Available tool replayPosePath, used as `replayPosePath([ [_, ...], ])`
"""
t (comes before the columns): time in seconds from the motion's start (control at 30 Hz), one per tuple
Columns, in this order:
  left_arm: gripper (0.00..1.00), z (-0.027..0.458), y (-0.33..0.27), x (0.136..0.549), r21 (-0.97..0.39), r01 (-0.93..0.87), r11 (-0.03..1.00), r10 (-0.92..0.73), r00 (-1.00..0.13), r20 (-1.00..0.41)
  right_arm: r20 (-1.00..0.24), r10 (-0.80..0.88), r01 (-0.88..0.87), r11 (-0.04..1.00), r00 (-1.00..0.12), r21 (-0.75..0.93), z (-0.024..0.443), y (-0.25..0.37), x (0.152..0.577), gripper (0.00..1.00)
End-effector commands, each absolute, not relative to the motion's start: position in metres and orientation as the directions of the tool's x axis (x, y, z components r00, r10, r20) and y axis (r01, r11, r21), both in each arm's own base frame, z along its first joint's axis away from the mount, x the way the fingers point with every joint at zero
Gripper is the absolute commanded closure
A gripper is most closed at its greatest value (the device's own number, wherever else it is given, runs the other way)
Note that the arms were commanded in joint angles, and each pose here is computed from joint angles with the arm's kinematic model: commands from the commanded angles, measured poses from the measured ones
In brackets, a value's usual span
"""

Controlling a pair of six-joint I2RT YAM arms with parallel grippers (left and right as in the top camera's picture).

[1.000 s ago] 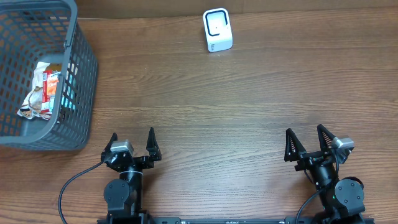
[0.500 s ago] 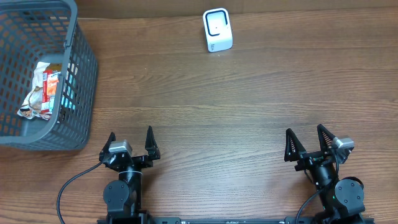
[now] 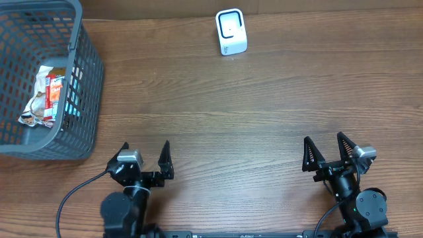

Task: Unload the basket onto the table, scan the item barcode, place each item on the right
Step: 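Move the left gripper into the grey basket toward the Kleenex pack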

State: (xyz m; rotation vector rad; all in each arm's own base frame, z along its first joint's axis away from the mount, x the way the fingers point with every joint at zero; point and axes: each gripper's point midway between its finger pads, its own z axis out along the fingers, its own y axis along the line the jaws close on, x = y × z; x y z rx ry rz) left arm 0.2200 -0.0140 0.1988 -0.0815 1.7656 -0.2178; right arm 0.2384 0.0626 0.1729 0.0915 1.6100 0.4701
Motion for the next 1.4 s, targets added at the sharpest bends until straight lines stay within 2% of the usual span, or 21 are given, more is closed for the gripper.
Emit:
replayPosePath([
  [0.0,0.00,0.228,-0.046,0.205,-0.290,0.221,0.931,-0.229,-0.265,-0.937,-0.937,0.334,-0.219,0.911,-0.100,0.348,0.171,0.062,0.239,0.00],
  [0.2,0.00,0.265,-0.047,0.198,-0.273,0.209,0.939,-0.178,-0.383,-0.906,-0.937,0.334,-0.219,0.911,-0.100,0.348,0.171,0.062,0.239,0.00],
  [0.27,0.00,0.277,-0.047,0.200,-0.264,0.200,0.944,-0.147,-0.462,-0.875,-0.937,0.334,-0.219,0.911,-0.100,0.348,0.171,0.062,0.239,0.00],
  [0.43,0.00,0.303,-0.037,0.206,-0.209,0.149,0.967,-0.054,-0.679,-0.732,-0.937,0.334,-0.219,0.911,-0.100,0.348,0.171,0.062,0.239,0.00],
  [0.57,0.00,0.331,-0.027,0.217,-0.195,0.085,0.977,-0.053,-0.791,-0.610,-0.937,0.334,-0.219,0.911,-0.100,0.348,0.171,0.062,0.239,0.00],
  [0.73,0.00,0.365,-0.024,0.259,-0.195,0.084,0.977,-0.052,-0.796,-0.603,-0.937,0.334,-0.219,0.911,-0.100,0.348,0.171,0.062,0.239,0.00],
  [0.87,0.00,0.373,-0.010,0.291,-0.101,0.092,0.991,0.004,-0.759,-0.651,-0.937,0.334,-0.219,0.911,-0.100,0.348,0.171,0.062,0.239,0.00],
  [0.97,0.00,0.377,0.014,0.317,-0.013,0.008,1.000,-0.003,-0.726,-0.687,-0.937,0.334,-0.219,0.911,-0.100,0.348,0.171,0.062,0.239,0.00],
  [1.1,0.00,0.386,0.065,0.341,0.063,-0.145,0.987,-0.053,-0.680,-0.731,-0.937,0.334,-0.219,0.911,-0.100,0.348,0.171,0.062,0.239,0.00],
  [1.37,0.00,0.394,0.179,0.359,0.094,-0.369,0.925,-0.156,-0.594,-0.789,-0.937,0.334,-0.219,0.911,-0.100,0.348,0.171,0.062,0.239,0.00],
])
